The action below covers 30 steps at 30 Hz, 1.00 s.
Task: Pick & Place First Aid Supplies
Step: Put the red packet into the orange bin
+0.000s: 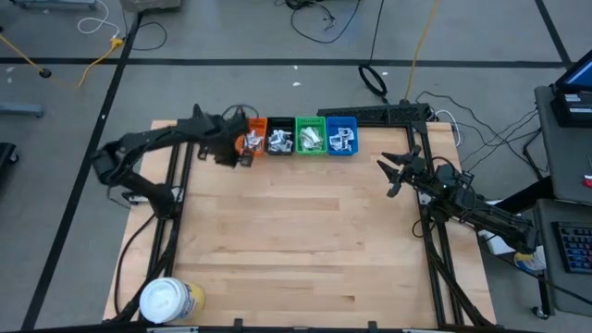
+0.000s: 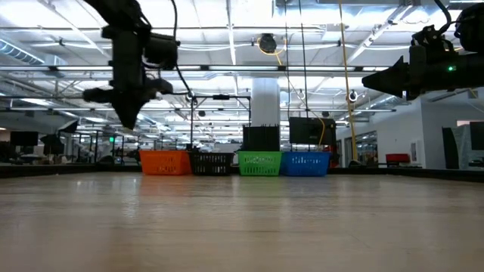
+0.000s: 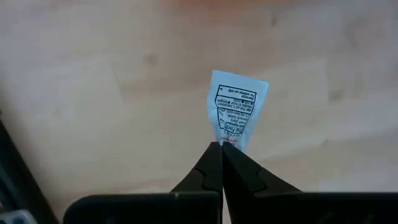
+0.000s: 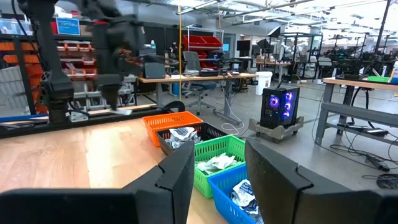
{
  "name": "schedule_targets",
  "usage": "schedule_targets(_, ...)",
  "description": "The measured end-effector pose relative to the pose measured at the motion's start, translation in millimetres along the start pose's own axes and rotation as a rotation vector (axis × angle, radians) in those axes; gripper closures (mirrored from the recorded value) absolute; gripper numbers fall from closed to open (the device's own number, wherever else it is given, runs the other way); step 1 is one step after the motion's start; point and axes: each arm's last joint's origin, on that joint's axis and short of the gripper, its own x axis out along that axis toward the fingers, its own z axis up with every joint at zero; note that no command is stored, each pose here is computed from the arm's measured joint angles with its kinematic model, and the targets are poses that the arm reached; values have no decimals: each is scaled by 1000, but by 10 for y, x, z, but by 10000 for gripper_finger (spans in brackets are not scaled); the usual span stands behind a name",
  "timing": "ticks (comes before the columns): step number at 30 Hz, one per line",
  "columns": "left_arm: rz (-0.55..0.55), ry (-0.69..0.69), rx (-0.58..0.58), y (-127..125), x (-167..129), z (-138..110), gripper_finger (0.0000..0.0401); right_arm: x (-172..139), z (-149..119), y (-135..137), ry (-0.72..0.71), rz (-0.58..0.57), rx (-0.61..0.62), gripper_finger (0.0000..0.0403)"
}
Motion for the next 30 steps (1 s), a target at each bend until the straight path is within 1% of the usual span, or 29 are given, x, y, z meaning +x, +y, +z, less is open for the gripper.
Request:
schedule_targets(5, 9, -8, -34, -24, -38, 503, 401, 0, -1, 0, 0, 0, 0, 264)
schedule_targets(10, 27, -10, -35, -44, -140, 993, 401, 0, -1, 0, 0, 0, 0, 264)
schedule_targets(12, 28, -13, -33, -54, -172, 1161, 401, 0, -1, 0, 0, 0, 0, 264)
schedule_targets(15, 24, -20, -36, -65, -203, 1351, 401, 0, -1, 0, 0, 0, 0, 264)
schedule_targets(19, 35, -6, -38, -77, -133, 1466, 401, 0, -1, 0, 0, 0, 0, 264)
schedule_targets(23, 56, 28, -32, -109, 46, 1506, 401, 0, 0, 0, 0, 0, 0, 264)
schedule_targets(30, 87, 49, -26, -174, 314, 1579, 401, 0, -1, 0, 0, 0, 0, 264)
